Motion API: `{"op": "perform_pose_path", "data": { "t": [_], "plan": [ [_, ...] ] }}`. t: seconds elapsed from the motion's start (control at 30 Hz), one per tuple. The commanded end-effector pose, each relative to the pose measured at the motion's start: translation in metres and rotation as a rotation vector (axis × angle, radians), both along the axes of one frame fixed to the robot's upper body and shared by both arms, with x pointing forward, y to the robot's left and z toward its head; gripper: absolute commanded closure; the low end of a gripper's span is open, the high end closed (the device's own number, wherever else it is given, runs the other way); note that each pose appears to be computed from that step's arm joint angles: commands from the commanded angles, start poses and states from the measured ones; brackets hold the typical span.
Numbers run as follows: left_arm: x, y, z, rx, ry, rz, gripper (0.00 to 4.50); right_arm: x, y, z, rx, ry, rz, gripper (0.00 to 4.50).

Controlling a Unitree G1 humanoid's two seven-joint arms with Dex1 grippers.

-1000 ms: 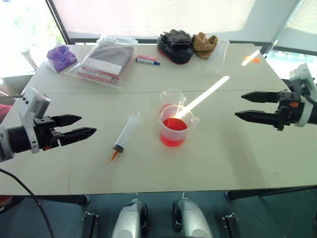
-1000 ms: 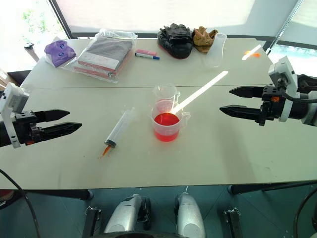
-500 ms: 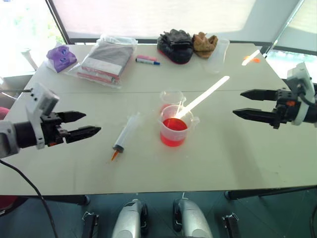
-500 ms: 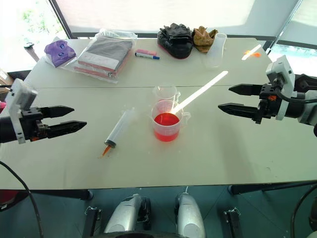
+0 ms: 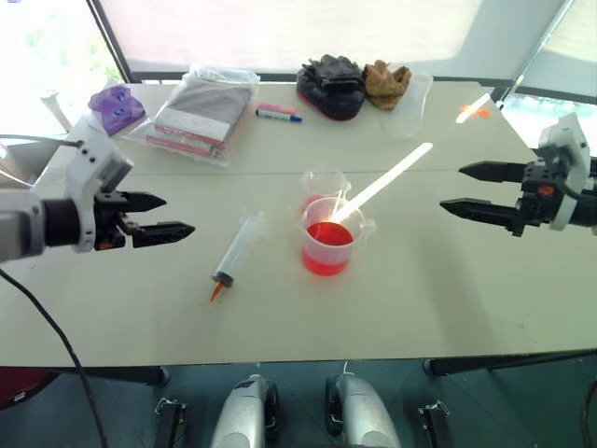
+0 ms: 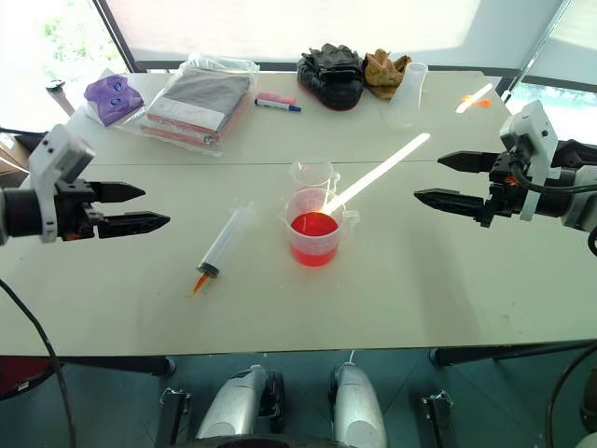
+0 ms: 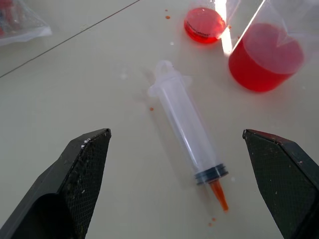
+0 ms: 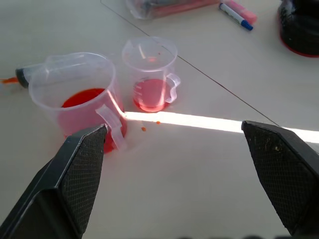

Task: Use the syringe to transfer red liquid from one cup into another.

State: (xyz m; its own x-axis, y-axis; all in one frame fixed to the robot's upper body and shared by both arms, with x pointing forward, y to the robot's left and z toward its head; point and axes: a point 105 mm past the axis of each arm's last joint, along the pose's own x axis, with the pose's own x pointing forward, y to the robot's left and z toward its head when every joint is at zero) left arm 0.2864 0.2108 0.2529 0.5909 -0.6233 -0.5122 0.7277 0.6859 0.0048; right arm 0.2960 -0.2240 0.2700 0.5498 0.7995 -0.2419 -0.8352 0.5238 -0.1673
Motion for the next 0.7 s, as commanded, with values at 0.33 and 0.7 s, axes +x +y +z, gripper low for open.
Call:
{"op": "perform_pose_path", "data": {
  "t": [0.33,0.7],
  "plan": [
    [0.039,-0.032,-0.02,0.167,0.376,-0.007,0.03,-0.051,0.082,0.023,0.015,-0.04,0.388,0.0],
    [0.08,-0.056,-0.065,0.333,0.472,-0.039,0.03,-0.06,0.095,0.009,-0.006,-0.07,0.346,0.0]
  ]
}}
